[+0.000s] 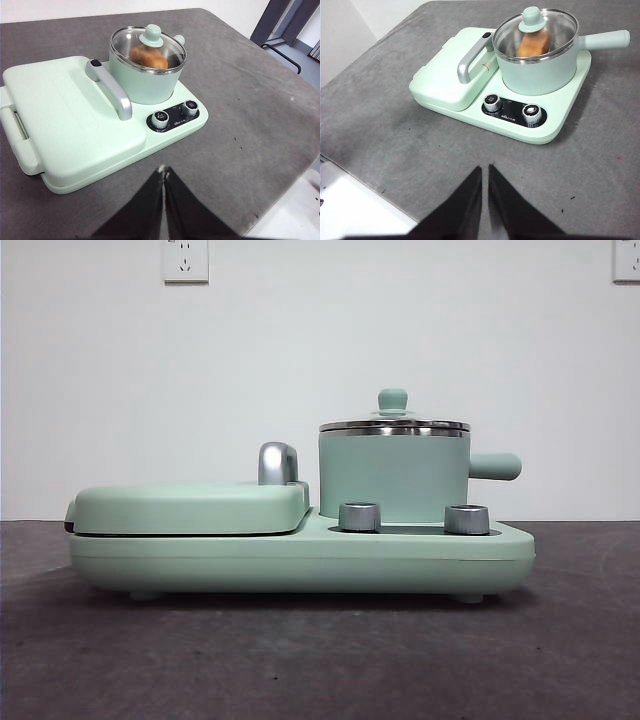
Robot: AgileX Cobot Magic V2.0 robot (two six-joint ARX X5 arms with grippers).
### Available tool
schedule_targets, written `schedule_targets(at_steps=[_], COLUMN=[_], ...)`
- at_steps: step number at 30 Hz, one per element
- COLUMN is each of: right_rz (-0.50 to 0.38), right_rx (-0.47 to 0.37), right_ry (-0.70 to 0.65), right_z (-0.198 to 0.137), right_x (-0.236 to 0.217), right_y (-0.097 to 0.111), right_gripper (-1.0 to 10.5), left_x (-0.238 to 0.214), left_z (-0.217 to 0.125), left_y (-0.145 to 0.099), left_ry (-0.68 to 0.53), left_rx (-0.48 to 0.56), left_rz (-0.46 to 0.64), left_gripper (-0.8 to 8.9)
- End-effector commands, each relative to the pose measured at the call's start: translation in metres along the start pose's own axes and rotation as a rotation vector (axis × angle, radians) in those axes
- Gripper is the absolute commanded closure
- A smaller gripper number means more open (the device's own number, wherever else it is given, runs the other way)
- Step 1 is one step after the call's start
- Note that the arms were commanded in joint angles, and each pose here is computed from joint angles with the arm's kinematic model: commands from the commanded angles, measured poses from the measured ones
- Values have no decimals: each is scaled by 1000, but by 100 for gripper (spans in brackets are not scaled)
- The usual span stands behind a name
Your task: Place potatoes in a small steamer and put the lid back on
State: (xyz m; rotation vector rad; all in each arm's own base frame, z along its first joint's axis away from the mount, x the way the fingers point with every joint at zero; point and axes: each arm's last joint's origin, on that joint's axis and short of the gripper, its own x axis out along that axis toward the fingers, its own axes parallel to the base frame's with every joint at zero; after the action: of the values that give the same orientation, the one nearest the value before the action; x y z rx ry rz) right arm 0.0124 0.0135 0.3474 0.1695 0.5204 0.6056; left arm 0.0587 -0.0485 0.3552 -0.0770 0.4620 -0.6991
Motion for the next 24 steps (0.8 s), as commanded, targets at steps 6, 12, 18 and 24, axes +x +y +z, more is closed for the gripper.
schedule_targets(at_steps=[6, 12, 18, 24], right_rz=[7, 7, 7, 7], right_rx=[-18, -18, -18, -18], right_ry=[-16, -16, -16, -16], right_z=[2, 2, 2, 2], right_x=[-2, -2, -2, -2], right_y=[1, 1, 1, 1], right_gripper=[928, 928, 928, 928], left_x=[3, 30, 54, 71], left_z=[-9, -59, -119, -155], left_y=[11, 52, 79, 93], left_ry=[-138, -355, -347, -323], left_rx=[-28, 77, 24, -42], left_rz=[83, 369, 498, 529], left_gripper=[808, 808, 808, 808])
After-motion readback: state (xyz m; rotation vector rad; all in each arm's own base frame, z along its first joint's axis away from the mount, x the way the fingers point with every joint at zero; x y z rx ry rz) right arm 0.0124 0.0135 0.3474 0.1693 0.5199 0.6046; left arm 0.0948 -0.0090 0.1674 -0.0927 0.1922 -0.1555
